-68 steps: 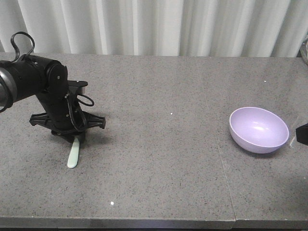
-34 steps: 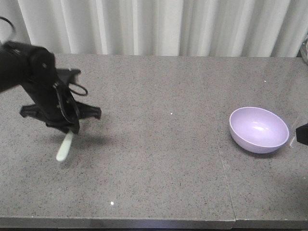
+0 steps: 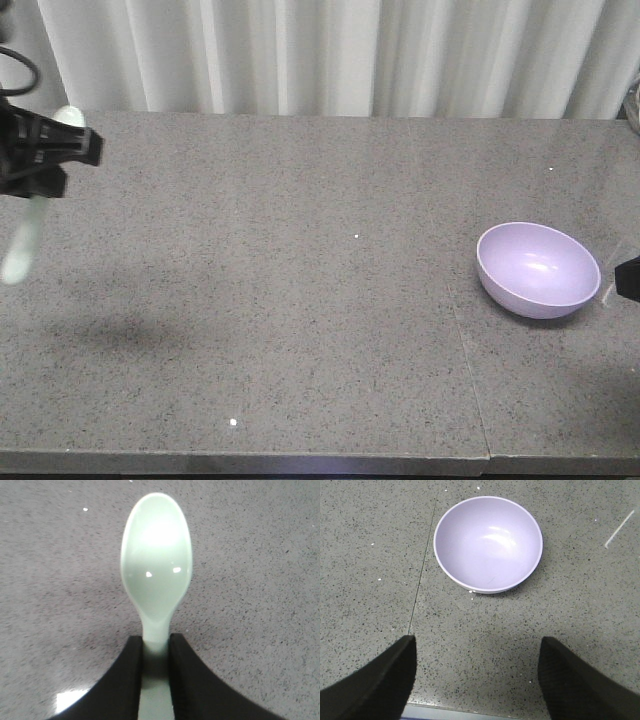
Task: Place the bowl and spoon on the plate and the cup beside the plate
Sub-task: 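Lift the spoon with the left gripper toward the robot, then move the right gripper to the lavender bowl rim and grip it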
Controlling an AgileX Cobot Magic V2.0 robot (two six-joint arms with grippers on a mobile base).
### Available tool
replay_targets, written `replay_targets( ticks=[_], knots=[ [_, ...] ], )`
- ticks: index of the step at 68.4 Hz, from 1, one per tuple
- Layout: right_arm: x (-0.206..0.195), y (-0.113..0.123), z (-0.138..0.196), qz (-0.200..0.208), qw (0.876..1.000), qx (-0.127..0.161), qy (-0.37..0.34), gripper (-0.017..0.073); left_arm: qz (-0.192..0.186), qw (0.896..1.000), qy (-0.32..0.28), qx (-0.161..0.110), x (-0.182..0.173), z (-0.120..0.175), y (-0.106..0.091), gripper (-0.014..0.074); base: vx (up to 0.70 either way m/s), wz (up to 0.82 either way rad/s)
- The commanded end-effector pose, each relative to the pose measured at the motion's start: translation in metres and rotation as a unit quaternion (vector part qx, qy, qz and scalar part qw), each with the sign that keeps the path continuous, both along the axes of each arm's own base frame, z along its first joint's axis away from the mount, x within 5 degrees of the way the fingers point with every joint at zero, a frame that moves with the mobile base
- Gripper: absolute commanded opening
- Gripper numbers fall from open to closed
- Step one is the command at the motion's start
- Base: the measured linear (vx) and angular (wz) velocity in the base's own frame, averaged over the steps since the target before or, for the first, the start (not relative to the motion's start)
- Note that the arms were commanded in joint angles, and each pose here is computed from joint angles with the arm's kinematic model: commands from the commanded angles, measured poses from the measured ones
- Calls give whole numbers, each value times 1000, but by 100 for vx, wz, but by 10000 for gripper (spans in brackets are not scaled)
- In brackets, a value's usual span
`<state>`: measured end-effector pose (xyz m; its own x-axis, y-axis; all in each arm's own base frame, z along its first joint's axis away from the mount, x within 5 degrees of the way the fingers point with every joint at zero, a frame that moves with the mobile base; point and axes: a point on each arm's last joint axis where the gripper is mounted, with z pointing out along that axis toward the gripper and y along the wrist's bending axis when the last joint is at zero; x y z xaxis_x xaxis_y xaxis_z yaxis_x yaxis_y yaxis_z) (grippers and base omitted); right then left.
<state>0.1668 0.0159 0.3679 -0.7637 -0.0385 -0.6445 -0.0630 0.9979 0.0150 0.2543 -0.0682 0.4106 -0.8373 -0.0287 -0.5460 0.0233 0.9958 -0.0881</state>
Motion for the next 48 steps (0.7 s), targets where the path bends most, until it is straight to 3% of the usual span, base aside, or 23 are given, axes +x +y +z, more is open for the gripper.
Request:
replay_targets(
  ticks=[1, 18, 33, 48],
  knots=[
    [2, -1, 15, 0, 999, 0, -48, 507, 4, 998, -55, -9, -20, 26, 6, -8, 0, 0],
    [3, -4, 15, -30, 998, 6, -52, 507, 4, 997, -77, -15, -36, 38, 11, -8, 0, 0],
    [15, -18, 13, -102, 992, -36, -60, 507, 5, 997, -70, -14, -38, 37, 12, -8, 0, 0],
    [52, -15, -8, -91, 994, -52, -37, 507, 5, 997, -69, -13, -38, 37, 12, -6, 0, 0]
  ],
)
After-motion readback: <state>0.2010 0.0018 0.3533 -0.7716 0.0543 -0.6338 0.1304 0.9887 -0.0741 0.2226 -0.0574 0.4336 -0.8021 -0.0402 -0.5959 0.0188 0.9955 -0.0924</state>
